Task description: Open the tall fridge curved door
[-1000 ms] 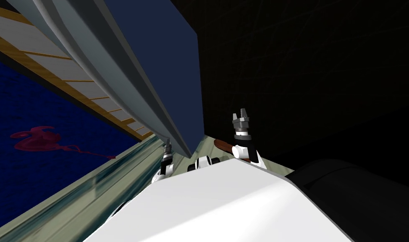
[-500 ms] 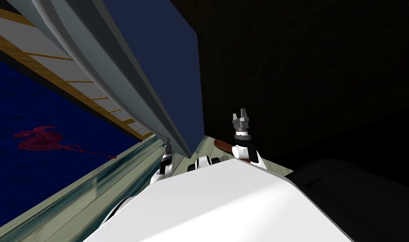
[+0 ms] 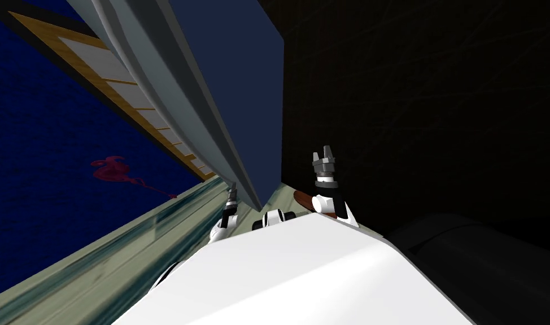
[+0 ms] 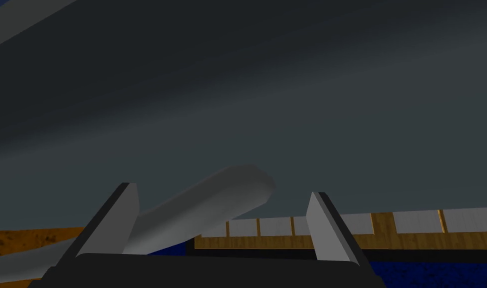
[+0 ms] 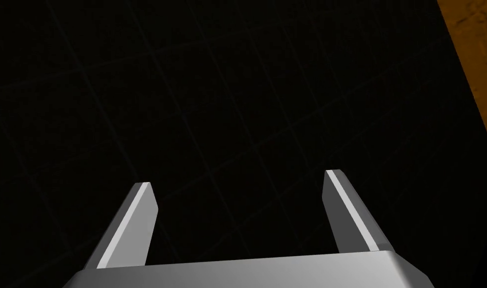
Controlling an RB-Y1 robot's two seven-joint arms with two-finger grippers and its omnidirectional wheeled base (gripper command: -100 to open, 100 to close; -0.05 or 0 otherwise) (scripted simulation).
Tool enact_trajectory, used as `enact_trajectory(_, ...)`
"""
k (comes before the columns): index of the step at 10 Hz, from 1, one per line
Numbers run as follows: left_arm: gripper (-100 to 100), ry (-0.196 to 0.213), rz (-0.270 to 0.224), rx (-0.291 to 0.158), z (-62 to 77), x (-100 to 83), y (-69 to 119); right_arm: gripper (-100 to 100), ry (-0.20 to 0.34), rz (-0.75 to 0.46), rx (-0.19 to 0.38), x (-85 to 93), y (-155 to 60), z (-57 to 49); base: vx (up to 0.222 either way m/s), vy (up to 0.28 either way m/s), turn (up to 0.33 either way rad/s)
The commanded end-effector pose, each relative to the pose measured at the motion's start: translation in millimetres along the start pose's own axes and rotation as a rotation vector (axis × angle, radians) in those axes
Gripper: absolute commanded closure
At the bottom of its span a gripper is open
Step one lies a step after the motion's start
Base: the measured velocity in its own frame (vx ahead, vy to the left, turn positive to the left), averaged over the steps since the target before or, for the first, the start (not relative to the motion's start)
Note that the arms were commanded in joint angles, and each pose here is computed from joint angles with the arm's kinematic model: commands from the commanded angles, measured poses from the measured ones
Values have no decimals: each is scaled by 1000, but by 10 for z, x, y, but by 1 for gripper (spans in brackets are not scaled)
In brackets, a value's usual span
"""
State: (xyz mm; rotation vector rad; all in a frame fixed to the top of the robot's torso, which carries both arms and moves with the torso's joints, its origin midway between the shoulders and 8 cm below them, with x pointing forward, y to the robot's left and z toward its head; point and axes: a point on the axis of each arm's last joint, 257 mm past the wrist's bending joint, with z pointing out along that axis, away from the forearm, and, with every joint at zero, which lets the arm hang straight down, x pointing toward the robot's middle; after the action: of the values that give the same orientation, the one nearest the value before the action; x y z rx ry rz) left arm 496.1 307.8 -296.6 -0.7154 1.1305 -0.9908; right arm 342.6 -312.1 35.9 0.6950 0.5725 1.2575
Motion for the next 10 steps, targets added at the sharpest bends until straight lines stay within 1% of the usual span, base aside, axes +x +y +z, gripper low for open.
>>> enact_trajectory(1,100,-15,5,-8,-53,-85,63,0,0,0,0,1,0,1,-35,-8,-214)
enact_trajectory(2,100,-28,9,-14,-92,-160,102,0,0,0,0,2,0,1,-75,-7,-258)
enact_trajectory(3,100,-28,9,-14,-92,-160,102,0,0,0,0,1,0,1,-56,-1,-55)
enact_trajectory(5,100,-56,18,-27,-171,-312,177,0,0,0,0,1,0,1,-24,-4,-129)
enact_trajectory(7,100,-112,40,-50,-340,-623,311,0,0,0,0,1,0,1,-59,-21,-313)
enact_trajectory(8,100,-94,31,-44,-289,-511,273,0,0,0,0,2,0,1,-35,-11,-67)
enact_trajectory(9,-100,-97,44,-46,-174,-617,275,0,0,0,0,1,0,1,-54,-19,53)
enact_trajectory(10,-100,-97,50,-48,-105,-672,273,0,0,0,0,1,0,1,-72,-33,37)
